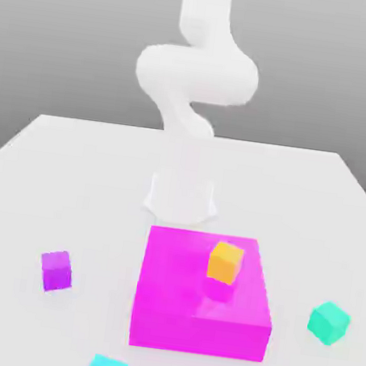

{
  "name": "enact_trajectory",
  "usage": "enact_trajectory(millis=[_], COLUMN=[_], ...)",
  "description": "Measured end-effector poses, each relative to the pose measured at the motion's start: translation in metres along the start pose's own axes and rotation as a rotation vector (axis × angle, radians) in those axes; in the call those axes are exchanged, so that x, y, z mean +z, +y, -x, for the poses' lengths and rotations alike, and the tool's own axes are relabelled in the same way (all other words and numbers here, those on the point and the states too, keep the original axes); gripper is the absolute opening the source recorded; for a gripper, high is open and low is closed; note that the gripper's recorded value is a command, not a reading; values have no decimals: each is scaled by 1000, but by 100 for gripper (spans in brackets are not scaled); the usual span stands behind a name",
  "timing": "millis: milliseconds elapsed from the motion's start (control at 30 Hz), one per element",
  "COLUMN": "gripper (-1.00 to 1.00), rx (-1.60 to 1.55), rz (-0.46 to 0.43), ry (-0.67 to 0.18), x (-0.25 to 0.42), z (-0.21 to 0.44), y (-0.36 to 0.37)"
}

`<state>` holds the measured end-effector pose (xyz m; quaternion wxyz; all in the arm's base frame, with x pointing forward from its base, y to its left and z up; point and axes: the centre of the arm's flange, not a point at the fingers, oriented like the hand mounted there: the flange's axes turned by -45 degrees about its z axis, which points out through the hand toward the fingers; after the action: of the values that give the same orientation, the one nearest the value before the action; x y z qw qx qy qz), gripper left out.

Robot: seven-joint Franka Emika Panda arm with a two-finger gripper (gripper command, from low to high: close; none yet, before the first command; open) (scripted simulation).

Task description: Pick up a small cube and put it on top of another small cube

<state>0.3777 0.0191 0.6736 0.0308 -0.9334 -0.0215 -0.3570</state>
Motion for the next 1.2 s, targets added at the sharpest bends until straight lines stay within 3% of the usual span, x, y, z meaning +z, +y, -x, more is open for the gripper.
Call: enact_trajectory(millis=[233,467,700,900,1100,1133,1200], gripper=[0,0,0,0,0,-100,-100], rx=[-97,-216,-379,-515,-546,-545,-545], rz=[-158,-235,-243,-179,-164,-164,-164], ry=[-207,-408,-588,-706,-723,-724,-724], x=[133,239,309,349,397,402,402], z=[34,111,224,325,381,386,386], y=[-68,-147,-220,-242,-243,-242,-242])
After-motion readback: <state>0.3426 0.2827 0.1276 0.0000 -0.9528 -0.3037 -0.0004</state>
